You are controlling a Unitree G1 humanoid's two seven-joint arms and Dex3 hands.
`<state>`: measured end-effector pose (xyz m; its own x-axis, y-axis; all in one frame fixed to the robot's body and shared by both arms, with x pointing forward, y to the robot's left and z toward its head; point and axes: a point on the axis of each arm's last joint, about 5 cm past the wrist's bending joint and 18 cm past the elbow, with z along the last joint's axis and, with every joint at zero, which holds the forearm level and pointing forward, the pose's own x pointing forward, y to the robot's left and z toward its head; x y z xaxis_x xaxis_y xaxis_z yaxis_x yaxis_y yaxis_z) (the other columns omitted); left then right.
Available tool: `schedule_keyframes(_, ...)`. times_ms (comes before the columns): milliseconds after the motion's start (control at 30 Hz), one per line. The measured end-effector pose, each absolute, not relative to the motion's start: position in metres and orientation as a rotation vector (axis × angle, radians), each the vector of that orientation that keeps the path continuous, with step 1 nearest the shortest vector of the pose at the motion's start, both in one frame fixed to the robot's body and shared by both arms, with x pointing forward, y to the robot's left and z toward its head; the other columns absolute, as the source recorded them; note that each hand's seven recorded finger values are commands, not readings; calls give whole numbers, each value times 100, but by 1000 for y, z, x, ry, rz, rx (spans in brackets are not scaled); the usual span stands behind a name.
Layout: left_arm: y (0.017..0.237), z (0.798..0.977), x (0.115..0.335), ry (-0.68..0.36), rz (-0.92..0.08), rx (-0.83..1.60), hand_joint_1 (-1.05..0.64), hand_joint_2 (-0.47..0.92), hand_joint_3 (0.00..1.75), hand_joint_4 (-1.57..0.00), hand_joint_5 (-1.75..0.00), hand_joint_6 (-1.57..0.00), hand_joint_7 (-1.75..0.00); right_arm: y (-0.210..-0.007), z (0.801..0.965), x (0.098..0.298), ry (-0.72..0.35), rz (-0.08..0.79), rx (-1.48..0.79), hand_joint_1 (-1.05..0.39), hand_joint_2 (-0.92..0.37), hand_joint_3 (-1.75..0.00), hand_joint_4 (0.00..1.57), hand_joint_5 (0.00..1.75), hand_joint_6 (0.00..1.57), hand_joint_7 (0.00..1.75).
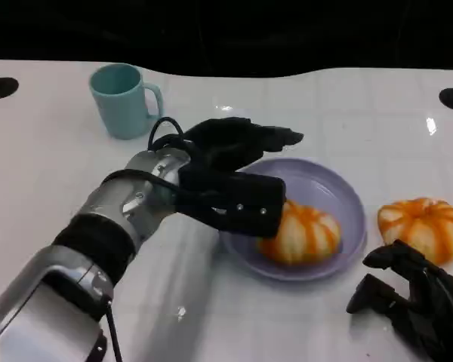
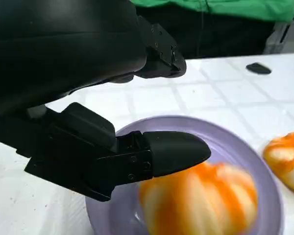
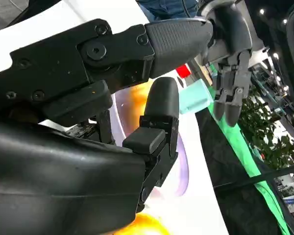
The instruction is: Grasp the bread from the table and place it into the plate.
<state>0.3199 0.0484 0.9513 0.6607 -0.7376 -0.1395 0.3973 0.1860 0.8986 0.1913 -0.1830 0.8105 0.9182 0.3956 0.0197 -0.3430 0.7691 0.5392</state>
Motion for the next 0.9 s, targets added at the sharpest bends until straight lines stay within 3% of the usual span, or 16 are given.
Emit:
schedule_keyframes(133,59,947,316,-370,-802,1036,-88,92,70,-19,-30,-33,-6,-183,810,191,95,401,564,-51,-92,-21,67,148,61,115)
schedule_keyframes(367,84,937,306,-325,-779,661,-81,92,59,-28,-39,-41,-7,-183,810,191,93,403,568,-51,-92,-23,67,148,62,114)
schedule_keyframes(633,113,919,283,-306,-710,88,-70,92,55,-48,-54,-53,-10,-183,807,190,74,420,560,-48,-92,-23,66,147,59,113)
schedule_keyframes(833,127,904,265,-210,-672,-269,-64,92,41,-69,-70,-73,-14,-183,807,190,72,422,565,-50,-92,-22,67,146,61,111)
schedule_keyframes(900,130,899,258,-182,-646,-372,-60,92,33,-69,-86,-80,-14,-183,807,190,72,423,566,-51,-92,-22,67,146,61,110)
